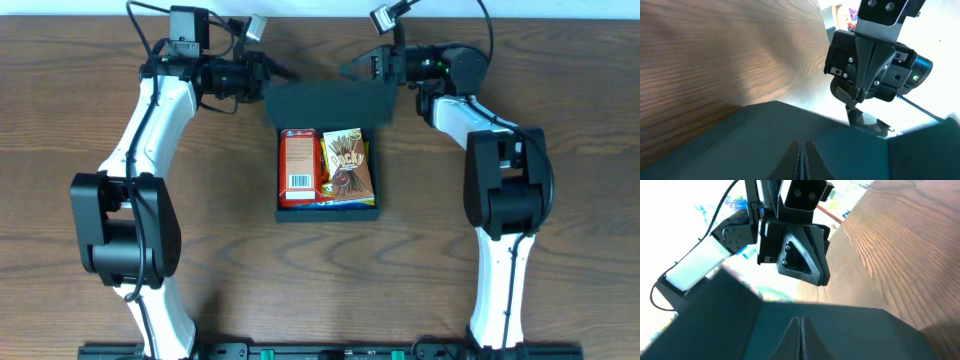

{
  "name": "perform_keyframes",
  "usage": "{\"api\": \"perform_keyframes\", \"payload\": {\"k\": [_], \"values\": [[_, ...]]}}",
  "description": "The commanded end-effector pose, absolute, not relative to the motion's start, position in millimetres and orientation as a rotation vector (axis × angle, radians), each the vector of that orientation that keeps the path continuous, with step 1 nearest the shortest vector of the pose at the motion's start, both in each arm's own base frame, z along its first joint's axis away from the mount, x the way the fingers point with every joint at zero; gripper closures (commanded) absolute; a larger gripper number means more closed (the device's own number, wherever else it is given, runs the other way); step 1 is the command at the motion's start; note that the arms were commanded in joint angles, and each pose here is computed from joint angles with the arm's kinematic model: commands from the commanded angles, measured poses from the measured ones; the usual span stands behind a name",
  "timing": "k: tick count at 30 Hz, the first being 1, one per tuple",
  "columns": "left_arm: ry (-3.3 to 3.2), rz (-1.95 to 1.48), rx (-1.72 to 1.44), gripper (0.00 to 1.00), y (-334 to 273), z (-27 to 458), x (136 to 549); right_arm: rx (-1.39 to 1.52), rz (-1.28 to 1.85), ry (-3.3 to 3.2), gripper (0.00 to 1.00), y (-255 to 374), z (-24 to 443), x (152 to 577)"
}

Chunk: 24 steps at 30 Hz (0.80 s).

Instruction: Pack container

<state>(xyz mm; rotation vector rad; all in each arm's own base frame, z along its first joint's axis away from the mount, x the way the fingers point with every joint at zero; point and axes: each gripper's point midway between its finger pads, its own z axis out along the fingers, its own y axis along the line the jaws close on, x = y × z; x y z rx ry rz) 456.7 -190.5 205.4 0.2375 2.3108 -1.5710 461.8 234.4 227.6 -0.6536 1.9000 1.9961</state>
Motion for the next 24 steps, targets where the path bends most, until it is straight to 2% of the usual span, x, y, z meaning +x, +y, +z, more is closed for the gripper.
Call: {"api": "perform_keyframes", "payload": {"k": [1,4,10,14,17,21,24], "values": [[2.275,-1.536,0.294,0.94,-188.7,214.0,457.5,-0.629,1.977,1.911,0.99,219.6,223.2,468.3],[2.301,-1.466,0.274,0.94,-184.9,208.3,461.8,-0.586,1.951,1.908,0.99,200.1,223.2,477.0],[2.444,-1.102,0.091,0.94,-155.5,173.3,486.9,-0.593,1.820,1.829,0.99,157.2,222.8,492.9],[2.482,-1.022,0.018,0.94,-146.3,164.7,490.5,-0.564,1.788,1.814,0.99,142.6,213.7,507.1],[2.490,-1.027,0.020,0.94,-148.1,163.9,488.7,-0.424,1.781,1.828,0.98,135.9,193.9,532.0],[2.576,-0.902,-0.033,0.94,-141.3,147.2,482.4,-0.032,1.599,1.958,0.98,124.5,136.7,578.8],[2.643,-0.850,-0.051,0.94,-142.3,137.7,471.8,0.090,1.498,2.001,0.98,118.7,120.2,592.3]]}}
